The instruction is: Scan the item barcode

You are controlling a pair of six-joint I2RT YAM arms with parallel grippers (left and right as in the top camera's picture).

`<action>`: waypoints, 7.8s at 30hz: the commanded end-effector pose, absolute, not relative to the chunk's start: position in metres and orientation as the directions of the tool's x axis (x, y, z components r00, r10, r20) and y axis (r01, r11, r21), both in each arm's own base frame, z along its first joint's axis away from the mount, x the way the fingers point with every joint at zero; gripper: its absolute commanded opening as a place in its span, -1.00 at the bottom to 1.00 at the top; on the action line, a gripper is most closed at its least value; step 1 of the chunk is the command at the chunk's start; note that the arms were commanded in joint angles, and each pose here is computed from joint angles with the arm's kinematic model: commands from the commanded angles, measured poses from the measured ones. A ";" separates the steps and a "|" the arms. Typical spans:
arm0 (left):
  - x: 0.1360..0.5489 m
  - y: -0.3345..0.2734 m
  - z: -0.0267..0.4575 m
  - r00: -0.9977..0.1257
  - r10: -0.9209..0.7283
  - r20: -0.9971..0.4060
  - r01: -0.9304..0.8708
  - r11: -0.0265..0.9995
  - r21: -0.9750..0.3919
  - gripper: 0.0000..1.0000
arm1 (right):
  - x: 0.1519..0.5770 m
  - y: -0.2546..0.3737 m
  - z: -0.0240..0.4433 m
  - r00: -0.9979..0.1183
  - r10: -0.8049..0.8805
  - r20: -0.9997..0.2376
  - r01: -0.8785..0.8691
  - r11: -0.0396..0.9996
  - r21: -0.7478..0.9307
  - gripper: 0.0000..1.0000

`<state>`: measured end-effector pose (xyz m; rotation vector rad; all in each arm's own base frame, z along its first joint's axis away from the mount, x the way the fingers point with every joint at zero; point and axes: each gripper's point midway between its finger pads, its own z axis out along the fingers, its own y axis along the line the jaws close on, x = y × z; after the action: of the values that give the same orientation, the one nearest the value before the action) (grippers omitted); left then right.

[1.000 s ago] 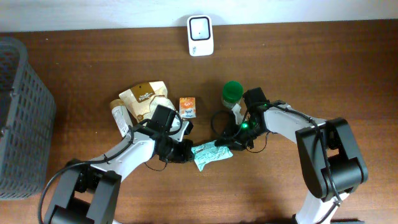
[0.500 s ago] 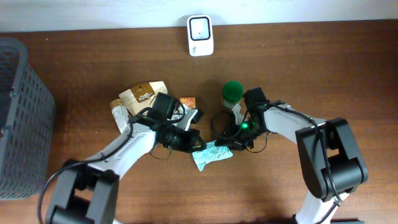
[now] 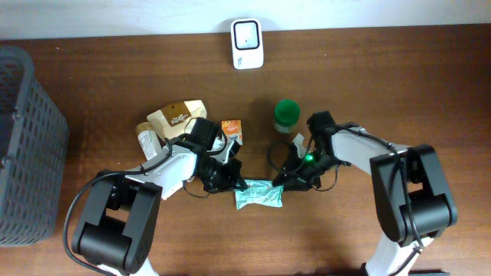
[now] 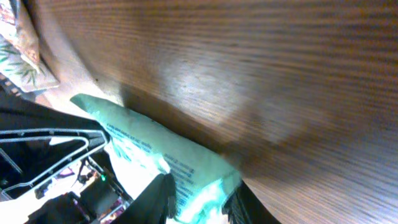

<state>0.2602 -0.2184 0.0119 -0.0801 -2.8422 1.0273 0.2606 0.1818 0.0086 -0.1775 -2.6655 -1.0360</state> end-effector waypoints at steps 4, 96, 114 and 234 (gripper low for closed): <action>0.259 -0.198 -0.014 -0.991 0.042 0.126 -0.032 0.843 -0.537 -1.00 | 0.255 0.179 0.020 -0.946 -0.013 0.323 0.236 0.656 0.717 -0.02; 0.380 0.028 0.171 -0.836 -0.330 -0.438 -0.216 0.932 -0.290 0.98 | 0.384 0.185 0.366 -0.638 0.195 -0.745 -0.448 0.693 0.565 -0.91; 0.380 0.028 0.171 -0.837 -0.330 -0.437 -0.216 0.932 -0.290 0.98 | 0.359 0.145 0.426 -0.836 0.356 -0.418 -0.321 0.302 0.898 -0.92; 0.380 0.028 0.171 -0.837 -0.330 -0.437 -0.216 0.932 -0.290 0.99 | 0.390 0.070 0.315 -0.901 -0.006 -0.435 -0.247 0.829 0.501 0.97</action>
<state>0.3797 0.0259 0.1693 0.5665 -3.5594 0.4486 0.3841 0.0101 0.3085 -0.0599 -3.4230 -0.9458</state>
